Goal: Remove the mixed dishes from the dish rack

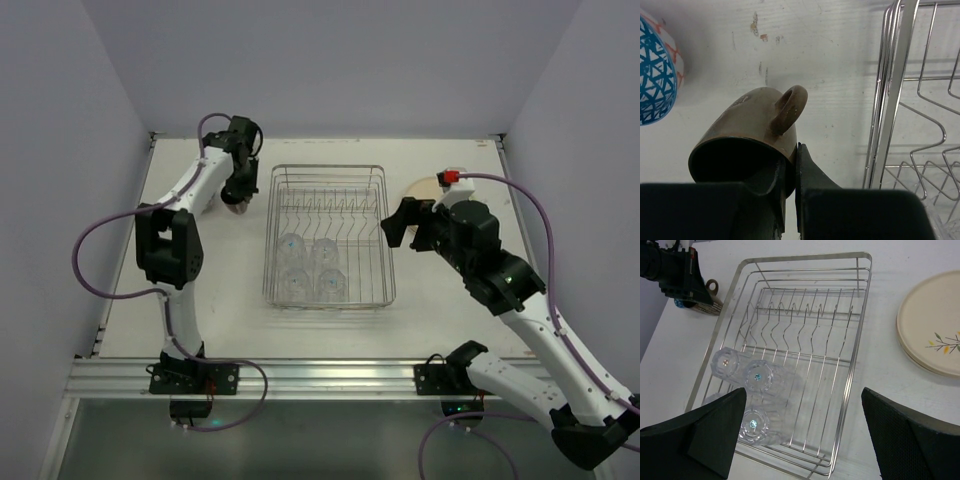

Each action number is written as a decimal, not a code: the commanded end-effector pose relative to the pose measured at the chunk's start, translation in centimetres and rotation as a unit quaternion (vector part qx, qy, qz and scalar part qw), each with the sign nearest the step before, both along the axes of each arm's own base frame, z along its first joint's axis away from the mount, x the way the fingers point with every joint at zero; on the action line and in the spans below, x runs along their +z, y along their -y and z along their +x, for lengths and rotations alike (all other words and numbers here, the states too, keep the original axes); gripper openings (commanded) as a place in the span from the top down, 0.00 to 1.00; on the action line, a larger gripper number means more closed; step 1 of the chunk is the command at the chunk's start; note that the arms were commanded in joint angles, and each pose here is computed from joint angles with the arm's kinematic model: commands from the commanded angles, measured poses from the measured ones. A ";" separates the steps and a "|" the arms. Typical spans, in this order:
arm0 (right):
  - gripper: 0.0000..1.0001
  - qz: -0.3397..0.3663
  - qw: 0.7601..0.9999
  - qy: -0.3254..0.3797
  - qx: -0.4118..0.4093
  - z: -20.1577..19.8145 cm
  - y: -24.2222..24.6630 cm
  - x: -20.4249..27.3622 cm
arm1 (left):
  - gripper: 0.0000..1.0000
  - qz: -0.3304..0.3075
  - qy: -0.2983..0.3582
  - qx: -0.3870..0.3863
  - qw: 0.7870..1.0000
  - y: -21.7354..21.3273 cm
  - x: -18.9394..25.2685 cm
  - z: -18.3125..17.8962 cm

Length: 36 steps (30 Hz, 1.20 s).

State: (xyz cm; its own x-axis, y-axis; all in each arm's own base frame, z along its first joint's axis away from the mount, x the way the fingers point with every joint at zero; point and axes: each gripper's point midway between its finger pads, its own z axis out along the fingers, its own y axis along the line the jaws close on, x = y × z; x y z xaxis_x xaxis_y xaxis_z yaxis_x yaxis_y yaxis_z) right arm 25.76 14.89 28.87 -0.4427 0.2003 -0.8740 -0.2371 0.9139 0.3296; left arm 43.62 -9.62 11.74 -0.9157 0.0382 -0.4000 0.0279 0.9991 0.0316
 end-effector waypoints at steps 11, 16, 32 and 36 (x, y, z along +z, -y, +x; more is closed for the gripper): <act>0.01 0.006 1.000 -0.001 0.029 -0.4 -0.9 -0.1 | 0.96 -0.003 -0.030 -0.013 0.999 -0.4 -2.3 1.6; 0.01 0.009 0.999 0.003 0.034 -0.7 -0.9 0.2 | 0.87 -0.004 -0.041 -0.012 0.999 -0.6 -3.4 1.5; 0.01 0.018 0.995 -0.010 0.095 -0.9 -3.3 -0.8 | 0.09 -0.015 0.057 -0.001 0.998 -0.9 3.1 2.2; 0.01 0.008 0.989 -0.036 0.142 -1.0 -5.1 -1.3 | 0.00 -0.029 0.134 0.020 0.990 -1.3 9.1 1.4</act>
State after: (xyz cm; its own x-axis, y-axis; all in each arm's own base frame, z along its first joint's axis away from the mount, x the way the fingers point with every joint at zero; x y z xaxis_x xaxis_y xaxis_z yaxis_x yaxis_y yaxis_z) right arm 24.82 17.94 27.09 -0.5251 0.1287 -0.8413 -0.3713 0.8548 0.3625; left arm 44.85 -8.78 12.66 -0.8990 0.0205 -0.4375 0.0155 0.9998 0.0149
